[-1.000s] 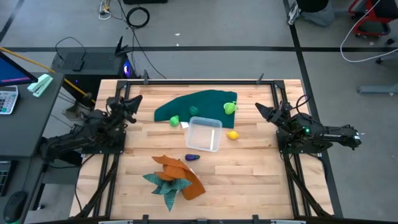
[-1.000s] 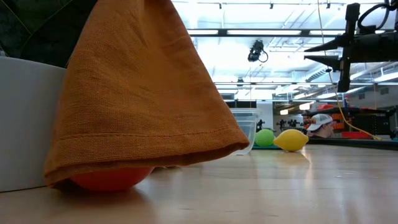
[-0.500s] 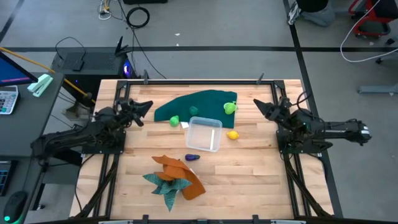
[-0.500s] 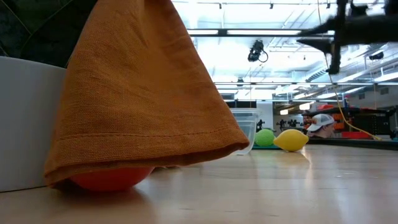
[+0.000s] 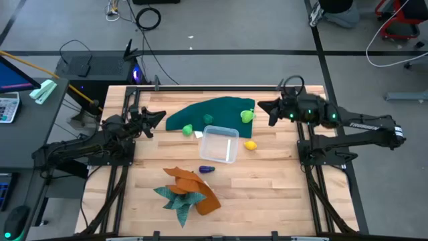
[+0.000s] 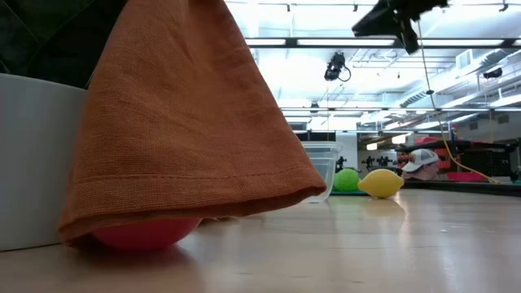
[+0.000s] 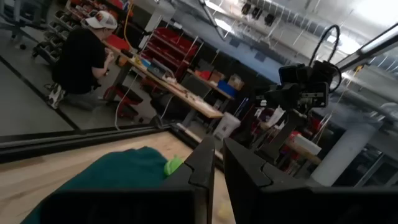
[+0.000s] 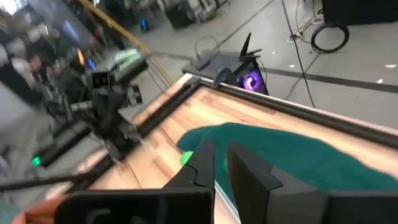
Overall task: Pick and placing Produce into tupperware
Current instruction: Put the lemon into the bin
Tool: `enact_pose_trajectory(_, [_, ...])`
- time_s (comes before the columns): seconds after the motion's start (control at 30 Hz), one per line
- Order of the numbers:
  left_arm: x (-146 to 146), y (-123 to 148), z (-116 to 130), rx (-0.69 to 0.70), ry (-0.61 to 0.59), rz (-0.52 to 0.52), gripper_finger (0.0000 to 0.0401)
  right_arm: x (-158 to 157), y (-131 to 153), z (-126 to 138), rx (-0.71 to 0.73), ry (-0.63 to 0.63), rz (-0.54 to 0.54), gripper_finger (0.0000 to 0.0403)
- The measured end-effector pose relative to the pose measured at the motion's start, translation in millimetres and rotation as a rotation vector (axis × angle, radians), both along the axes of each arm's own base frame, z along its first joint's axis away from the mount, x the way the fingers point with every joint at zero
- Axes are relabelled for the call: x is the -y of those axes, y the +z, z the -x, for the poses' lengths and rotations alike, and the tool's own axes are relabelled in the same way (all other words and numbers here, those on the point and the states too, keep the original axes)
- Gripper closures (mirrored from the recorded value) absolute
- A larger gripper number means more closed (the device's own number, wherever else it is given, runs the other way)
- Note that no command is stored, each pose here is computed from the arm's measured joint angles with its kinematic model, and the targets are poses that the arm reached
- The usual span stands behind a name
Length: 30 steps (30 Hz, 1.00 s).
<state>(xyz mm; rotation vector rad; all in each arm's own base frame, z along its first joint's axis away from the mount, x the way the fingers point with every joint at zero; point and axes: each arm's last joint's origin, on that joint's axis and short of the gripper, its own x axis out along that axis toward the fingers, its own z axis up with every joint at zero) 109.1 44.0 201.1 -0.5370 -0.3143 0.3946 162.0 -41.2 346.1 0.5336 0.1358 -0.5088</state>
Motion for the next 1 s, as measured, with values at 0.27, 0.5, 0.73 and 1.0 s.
enact_pose_trajectory(0.27, [-1, 41, -6, -0.042, -0.032, -0.070, 0.0361, 23, 42, 6, -0.155, 0.146, 0.007, 0.0401])
enact_pose_trajectory(0.5, [-7, 101, -26, -0.209, -0.068, -0.170, 0.0360, 33, 32, 1, -0.242, 0.289, -0.069, 0.0402])
enact_pose_trajectory(0.73, [-16, 147, -53, -0.267, -0.075, -0.197, 0.0362, 41, 13, -21, -0.339, 0.420, -0.117, 0.0402])
enact_pose_trajectory(1.0, [-24, 183, -79, -0.309, -0.141, -0.214, 0.0364, 53, -10, -48, -0.423, 0.496, -0.162, 0.0402])
